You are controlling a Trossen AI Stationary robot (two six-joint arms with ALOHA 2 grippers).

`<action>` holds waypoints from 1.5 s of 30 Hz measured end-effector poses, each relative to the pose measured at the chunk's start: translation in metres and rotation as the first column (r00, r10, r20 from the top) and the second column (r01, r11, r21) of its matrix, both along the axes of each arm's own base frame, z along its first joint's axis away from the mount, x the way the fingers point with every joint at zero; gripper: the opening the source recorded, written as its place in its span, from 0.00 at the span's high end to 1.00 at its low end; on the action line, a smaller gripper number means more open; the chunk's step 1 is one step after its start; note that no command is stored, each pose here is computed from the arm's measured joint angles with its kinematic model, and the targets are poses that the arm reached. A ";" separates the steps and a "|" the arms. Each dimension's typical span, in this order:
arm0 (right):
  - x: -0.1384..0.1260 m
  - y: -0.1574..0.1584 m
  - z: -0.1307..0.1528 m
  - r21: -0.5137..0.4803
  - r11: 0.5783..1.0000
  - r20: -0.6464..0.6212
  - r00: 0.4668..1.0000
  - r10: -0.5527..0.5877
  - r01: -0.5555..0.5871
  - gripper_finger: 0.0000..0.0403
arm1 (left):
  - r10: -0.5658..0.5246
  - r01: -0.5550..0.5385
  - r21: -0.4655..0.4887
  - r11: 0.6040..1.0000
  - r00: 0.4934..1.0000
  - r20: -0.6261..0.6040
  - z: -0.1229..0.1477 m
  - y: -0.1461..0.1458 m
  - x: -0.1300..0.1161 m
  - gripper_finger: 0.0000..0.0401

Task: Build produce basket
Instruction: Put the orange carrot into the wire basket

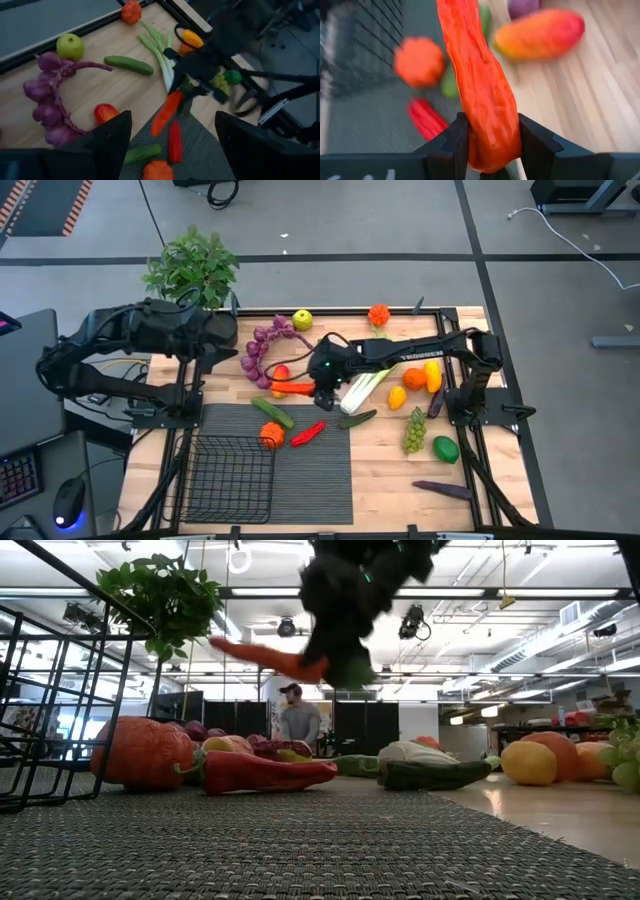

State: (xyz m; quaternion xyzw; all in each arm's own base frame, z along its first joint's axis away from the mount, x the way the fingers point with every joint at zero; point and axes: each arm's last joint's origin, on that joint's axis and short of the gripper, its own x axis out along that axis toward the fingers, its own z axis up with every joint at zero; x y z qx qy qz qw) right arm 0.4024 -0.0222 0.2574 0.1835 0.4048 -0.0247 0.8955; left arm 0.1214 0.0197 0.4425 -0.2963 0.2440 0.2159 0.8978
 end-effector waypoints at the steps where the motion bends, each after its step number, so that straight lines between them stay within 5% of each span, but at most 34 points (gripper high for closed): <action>1: 0.003 0.005 0.009 0.009 1.000 0.027 0.999 -0.017 0.017 0.64 | -0.008 0.008 0.011 1.000 1.000 -0.001 0.000 0.000 -0.001 0.28; 9: 0.016 0.042 0.064 0.032 0.986 0.218 0.961 -0.169 0.166 0.65 | -0.078 0.078 0.092 0.993 0.997 -0.006 0.003 -0.001 -0.008 0.28; 15: 0.019 0.071 0.073 0.134 0.975 0.288 0.935 -0.207 0.175 0.65 | -0.125 0.128 0.183 0.975 0.992 -0.028 0.004 -0.001 -0.006 0.28; 23: 0.017 0.114 0.087 0.124 0.987 0.437 0.888 -0.144 0.099 0.64 | -0.101 0.084 0.102 0.991 0.980 0.172 0.017 -0.001 0.003 0.28; 30: 0.014 0.139 0.094 0.063 0.997 0.519 0.852 -0.067 0.040 0.64 | -0.160 0.152 0.048 0.987 0.928 0.338 0.031 -0.004 0.008 0.28; 37: 0.016 0.158 0.095 -0.002 1.000 0.591 0.806 -0.021 0.028 0.64 | -0.178 0.201 -0.043 0.979 0.933 0.314 0.027 -0.011 0.009 0.28; 45: 0.027 0.168 0.072 -0.004 0.999 0.570 0.821 -0.034 0.044 0.64 | -0.399 0.421 -0.015 0.907 0.870 0.290 0.024 -0.041 0.018 0.28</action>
